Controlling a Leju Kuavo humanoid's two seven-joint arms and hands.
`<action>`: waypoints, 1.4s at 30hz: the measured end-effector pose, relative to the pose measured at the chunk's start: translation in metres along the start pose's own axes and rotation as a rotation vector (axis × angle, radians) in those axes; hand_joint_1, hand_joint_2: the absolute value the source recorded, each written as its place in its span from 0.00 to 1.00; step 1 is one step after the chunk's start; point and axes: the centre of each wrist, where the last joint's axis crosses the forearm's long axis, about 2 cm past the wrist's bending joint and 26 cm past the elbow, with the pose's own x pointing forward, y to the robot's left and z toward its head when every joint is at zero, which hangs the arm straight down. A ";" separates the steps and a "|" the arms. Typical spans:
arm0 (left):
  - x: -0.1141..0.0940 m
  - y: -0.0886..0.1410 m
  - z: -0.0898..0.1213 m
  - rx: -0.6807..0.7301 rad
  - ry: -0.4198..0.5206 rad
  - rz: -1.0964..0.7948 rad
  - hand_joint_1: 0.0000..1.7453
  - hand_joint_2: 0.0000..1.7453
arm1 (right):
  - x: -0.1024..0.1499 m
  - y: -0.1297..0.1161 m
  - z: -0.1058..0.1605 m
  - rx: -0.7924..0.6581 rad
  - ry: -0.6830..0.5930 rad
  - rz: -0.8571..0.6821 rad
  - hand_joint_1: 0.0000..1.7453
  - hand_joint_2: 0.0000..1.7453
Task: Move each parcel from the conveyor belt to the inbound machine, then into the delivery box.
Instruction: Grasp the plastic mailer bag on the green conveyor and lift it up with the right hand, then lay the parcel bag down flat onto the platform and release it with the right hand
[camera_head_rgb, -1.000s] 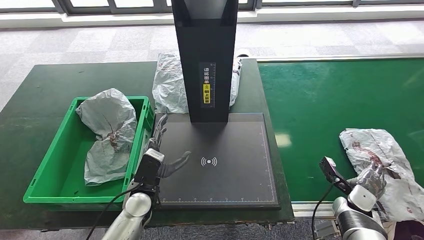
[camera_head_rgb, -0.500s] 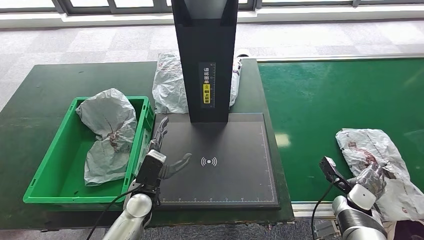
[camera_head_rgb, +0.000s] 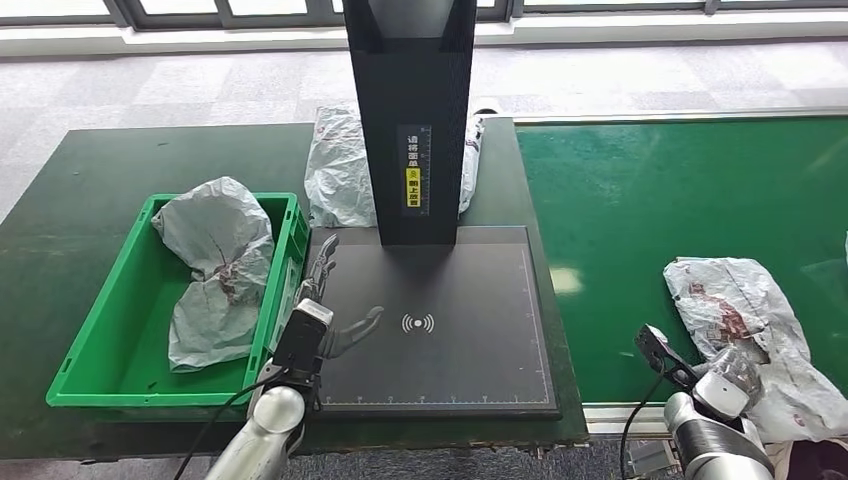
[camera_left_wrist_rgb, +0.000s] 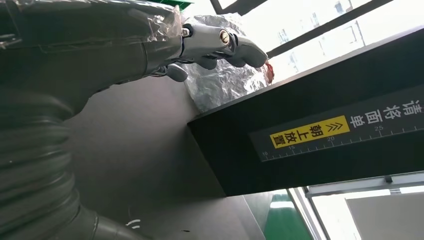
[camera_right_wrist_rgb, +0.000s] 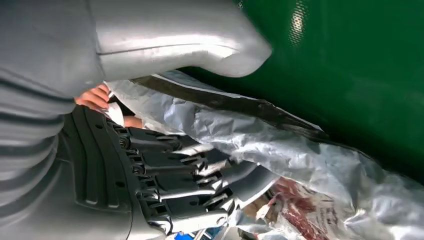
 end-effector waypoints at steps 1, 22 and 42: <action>0.000 0.000 0.000 0.000 0.000 0.001 0.00 1.00 | 0.000 0.000 0.000 0.005 0.001 0.003 1.00 1.00; -0.001 0.012 0.009 0.086 0.005 -0.003 0.00 1.00 | 0.034 -0.020 0.027 -0.317 -0.368 -0.246 1.00 1.00; 0.005 0.018 0.000 0.124 -0.046 -0.129 0.00 1.00 | 0.131 -0.013 0.216 -0.315 -1.293 -0.231 0.69 1.00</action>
